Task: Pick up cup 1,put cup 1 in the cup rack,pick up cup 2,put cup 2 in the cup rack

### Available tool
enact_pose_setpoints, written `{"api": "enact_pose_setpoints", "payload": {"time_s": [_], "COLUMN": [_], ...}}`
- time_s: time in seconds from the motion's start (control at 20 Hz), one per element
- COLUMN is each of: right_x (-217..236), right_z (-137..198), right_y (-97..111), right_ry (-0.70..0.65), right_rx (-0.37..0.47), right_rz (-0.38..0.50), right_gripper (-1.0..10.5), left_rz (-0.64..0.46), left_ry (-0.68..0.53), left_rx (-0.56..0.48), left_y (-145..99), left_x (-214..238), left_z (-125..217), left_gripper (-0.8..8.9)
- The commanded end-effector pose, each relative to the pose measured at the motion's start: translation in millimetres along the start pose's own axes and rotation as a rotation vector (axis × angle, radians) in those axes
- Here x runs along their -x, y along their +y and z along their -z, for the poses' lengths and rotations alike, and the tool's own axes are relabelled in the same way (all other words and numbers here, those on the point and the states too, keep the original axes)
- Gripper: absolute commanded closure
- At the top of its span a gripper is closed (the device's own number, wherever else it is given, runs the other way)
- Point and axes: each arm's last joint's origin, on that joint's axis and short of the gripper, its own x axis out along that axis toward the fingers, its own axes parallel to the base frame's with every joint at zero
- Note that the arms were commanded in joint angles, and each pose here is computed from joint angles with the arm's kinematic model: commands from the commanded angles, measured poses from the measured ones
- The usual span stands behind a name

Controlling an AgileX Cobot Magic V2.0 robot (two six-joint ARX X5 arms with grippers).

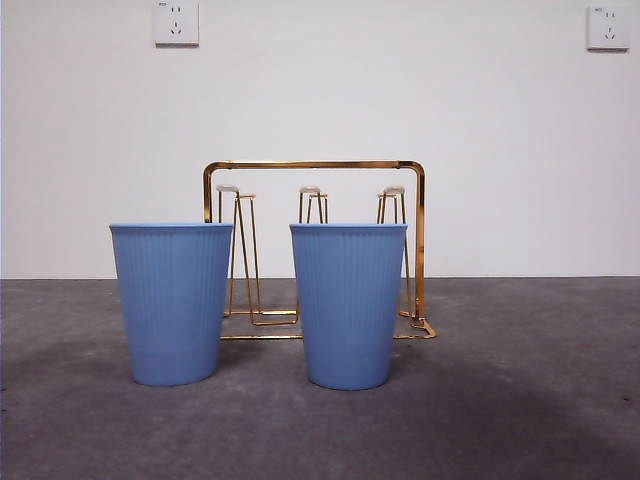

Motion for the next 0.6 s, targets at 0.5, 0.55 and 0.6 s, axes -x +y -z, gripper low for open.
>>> {"api": "enact_pose_setpoints", "payload": {"time_s": [0.5,0.55,0.6], "right_x": [15.3,14.5,13.5], "right_z": [-74.8,-79.4,-82.7], "right_y": [25.2,26.6,27.7], "right_ry": [0.307,0.332,0.355], "right_rx": [0.137,0.127,0.116], "right_rz": [-0.124,-0.139,-0.155], "right_gripper": [9.6,9.6,9.6], "left_rz": [0.129,0.139,0.145], "left_ry": [0.194,0.214,0.232], "left_rx": [-0.001,-0.001,-0.001], "left_y": [-25.3,-27.0,-28.2], "left_x": [19.2,20.4,21.3], "left_z": [-51.9,-55.3,-57.9], "left_gripper": [8.2,8.2,8.2]}}
